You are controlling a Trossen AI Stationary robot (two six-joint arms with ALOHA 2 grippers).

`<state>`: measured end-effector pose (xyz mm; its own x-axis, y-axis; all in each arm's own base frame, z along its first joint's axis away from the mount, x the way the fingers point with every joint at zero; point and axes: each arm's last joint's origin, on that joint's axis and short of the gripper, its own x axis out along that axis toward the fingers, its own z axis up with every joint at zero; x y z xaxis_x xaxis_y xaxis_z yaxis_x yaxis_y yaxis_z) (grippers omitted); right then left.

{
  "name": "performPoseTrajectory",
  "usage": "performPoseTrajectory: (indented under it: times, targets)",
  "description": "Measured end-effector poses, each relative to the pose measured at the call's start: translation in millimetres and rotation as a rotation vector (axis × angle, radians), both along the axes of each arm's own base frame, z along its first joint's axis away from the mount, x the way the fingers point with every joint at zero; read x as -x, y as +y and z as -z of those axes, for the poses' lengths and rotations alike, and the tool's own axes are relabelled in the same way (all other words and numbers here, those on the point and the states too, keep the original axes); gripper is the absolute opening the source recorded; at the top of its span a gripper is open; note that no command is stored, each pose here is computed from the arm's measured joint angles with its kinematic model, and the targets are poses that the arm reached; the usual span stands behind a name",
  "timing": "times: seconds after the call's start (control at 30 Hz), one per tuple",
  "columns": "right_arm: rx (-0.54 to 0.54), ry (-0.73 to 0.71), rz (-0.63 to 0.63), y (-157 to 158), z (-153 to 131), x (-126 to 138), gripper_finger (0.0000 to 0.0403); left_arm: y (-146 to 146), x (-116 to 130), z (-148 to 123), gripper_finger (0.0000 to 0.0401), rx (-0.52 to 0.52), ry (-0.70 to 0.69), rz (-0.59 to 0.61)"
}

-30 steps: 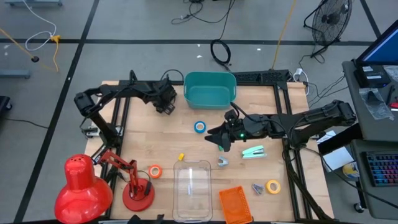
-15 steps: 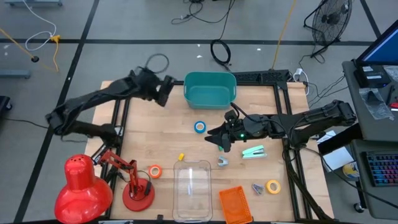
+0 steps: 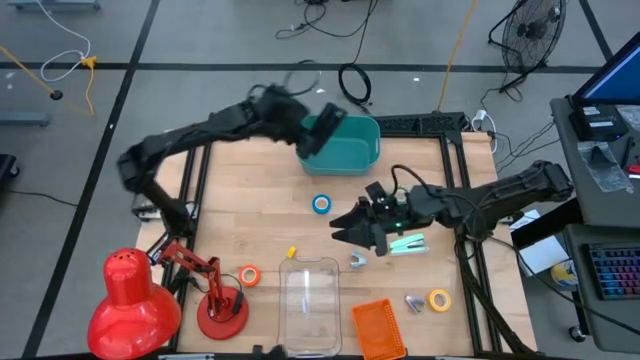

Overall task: Pick and place Stapler, Stapler remover, tape
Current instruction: Put the black stapler into the green bin

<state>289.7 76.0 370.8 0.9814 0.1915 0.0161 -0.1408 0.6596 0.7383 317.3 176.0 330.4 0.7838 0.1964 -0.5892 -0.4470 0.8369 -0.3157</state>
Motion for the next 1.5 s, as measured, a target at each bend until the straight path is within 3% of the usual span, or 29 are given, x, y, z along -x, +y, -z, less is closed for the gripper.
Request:
performPoseTrajectory:
  times: [0.17, 0.3, 0.53, 0.7, 0.9, 1.07, 1.5]
  targets:
    - [0.008, -0.024, -0.059, 13.1, -10.9, 18.1, 0.0238, 27.6, -43.2, 19.1, 0.0138, -0.062, 0.227, 0.096]
    - [0.014, -0.006, -0.124, 27.0, -19.4, 42.3, 0.0238, 54.3, -56.2, 47.9, 0.0138, -0.041, 0.366, 0.159]
    - [0.066, 0.034, 0.002, 41.7, -25.0, 74.9, 0.0238, 69.6, -68.5, 82.3, 0.0138, -0.031, 0.464, 0.3]
    - [0.08, 0.053, 0.059, 45.8, -23.2, 79.0, 0.0238, 62.9, -80.7, 92.1, 0.0138, -0.147, 0.504, 0.375]
    - [0.054, 0.076, 0.062, 47.4, -19.9, 76.6, 0.0238, 61.9, -87.2, 105.9, 0.0138, -0.215, 0.611, 0.307]
    - [0.054, 0.072, 0.065, 46.9, -20.4, 76.6, 0.0238, 54.9, -89.5, 99.2, 0.0138, -0.292, 0.664, 0.253]
    - [0.071, 0.068, 0.1, 39.2, -20.6, 72.3, 0.0238, 43.9, -94.1, 100.1, 0.0138, -0.274, 0.671, 0.237]
